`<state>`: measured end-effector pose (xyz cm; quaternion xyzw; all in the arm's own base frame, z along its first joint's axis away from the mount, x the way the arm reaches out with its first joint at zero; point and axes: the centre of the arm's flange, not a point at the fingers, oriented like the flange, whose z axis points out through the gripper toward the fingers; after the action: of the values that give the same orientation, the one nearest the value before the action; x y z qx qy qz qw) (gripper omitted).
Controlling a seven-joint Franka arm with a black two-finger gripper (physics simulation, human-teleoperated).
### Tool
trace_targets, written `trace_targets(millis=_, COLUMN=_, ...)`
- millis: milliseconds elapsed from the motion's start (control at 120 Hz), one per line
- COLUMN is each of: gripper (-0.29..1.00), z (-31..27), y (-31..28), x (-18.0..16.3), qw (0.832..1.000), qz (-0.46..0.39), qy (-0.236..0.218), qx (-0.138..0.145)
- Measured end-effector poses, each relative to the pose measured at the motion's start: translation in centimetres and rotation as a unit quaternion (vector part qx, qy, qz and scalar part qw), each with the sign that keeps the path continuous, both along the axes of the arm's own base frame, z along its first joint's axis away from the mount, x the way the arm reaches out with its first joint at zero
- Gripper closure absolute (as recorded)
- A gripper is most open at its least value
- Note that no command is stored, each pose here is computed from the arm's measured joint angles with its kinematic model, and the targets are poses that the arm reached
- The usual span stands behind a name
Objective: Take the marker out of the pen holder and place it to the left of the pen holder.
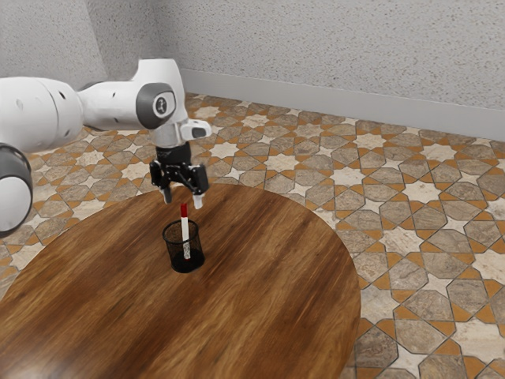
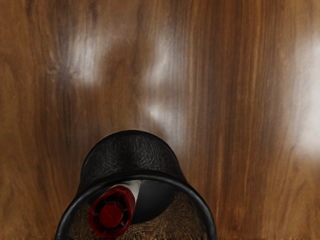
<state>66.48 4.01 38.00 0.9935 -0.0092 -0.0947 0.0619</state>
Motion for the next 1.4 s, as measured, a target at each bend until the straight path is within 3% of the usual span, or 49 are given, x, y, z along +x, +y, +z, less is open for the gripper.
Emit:
trace_targets(millis=400, gripper=0.01, z=-3.5, y=1.0, x=0.2, qw=0.999, qz=-0.006, qy=0.012, qx=0.034)
trace_targets(millis=958, gripper=0.64, z=-3.1, y=0.4, x=0.3, qw=0.999, qz=-0.004, qy=0.001, qx=0.041)
trace_targets(millis=1275, gripper=0.73, z=-2.8, y=0.3, x=0.3, qw=0.999, qz=0.001, qy=-0.006, qx=0.043)
trace_targets(millis=1400, gripper=0.75, z=3.5, y=-0.4, x=-2.0, qw=0.998, qz=0.000, qy=-0.039, qx=0.044)
